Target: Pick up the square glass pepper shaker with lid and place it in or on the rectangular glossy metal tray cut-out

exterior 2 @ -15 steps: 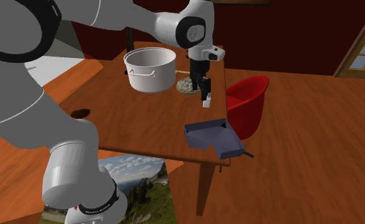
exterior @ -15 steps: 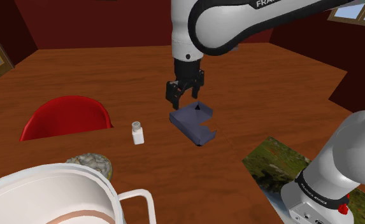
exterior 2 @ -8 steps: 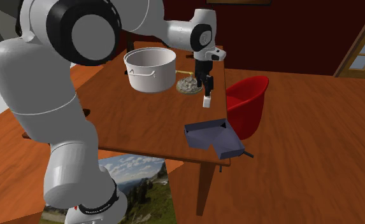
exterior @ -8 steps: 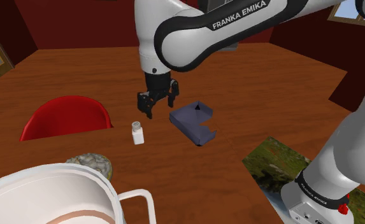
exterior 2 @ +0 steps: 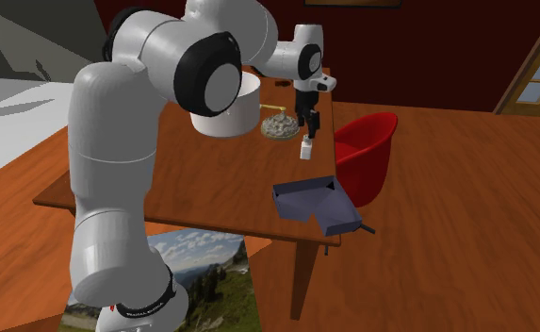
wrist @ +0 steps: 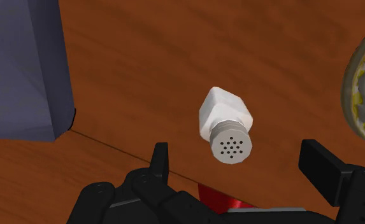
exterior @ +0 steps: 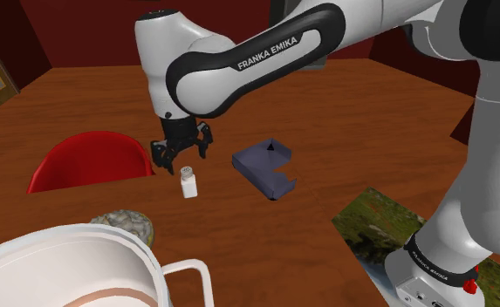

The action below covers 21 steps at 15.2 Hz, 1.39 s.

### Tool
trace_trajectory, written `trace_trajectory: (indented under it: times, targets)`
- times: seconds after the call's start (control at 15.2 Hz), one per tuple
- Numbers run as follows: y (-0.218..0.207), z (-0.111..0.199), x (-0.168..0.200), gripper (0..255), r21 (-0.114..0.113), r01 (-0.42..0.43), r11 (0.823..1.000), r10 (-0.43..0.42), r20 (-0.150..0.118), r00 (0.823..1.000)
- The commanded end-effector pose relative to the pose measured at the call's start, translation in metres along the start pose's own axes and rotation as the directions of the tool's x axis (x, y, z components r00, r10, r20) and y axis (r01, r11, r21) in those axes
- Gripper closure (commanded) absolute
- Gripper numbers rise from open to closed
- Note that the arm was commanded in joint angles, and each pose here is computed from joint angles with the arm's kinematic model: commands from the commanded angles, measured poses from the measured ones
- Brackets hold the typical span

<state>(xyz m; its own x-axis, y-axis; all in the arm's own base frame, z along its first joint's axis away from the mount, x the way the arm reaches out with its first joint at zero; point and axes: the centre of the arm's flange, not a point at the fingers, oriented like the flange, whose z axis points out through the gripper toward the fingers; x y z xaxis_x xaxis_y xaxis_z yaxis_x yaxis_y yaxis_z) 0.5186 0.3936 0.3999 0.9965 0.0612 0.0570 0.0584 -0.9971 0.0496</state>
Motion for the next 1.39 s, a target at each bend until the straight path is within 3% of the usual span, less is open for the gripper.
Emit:
trace_trajectory:
  times: [0.0,0.33,0.86,0.92,1.32]
  targets:
    - [-0.004,0.009,0.003,0,0.0,-0.002,1.0,0.002,-0.002,1.0]
    - [-0.004,0.038,0.003,0,0.0,-0.002,1.0,0.002,-0.002,1.0]
    - [-0.004,0.038,0.003,0,0.0,-0.002,1.0,0.002,-0.001,1.0]
    - [-0.004,0.038,0.003,255,0.0,-0.002,1.0,0.002,-0.001,1.0]
    - [-0.004,0.038,0.003,255,0.0,-0.002,1.0,0.002,-0.001,1.0]
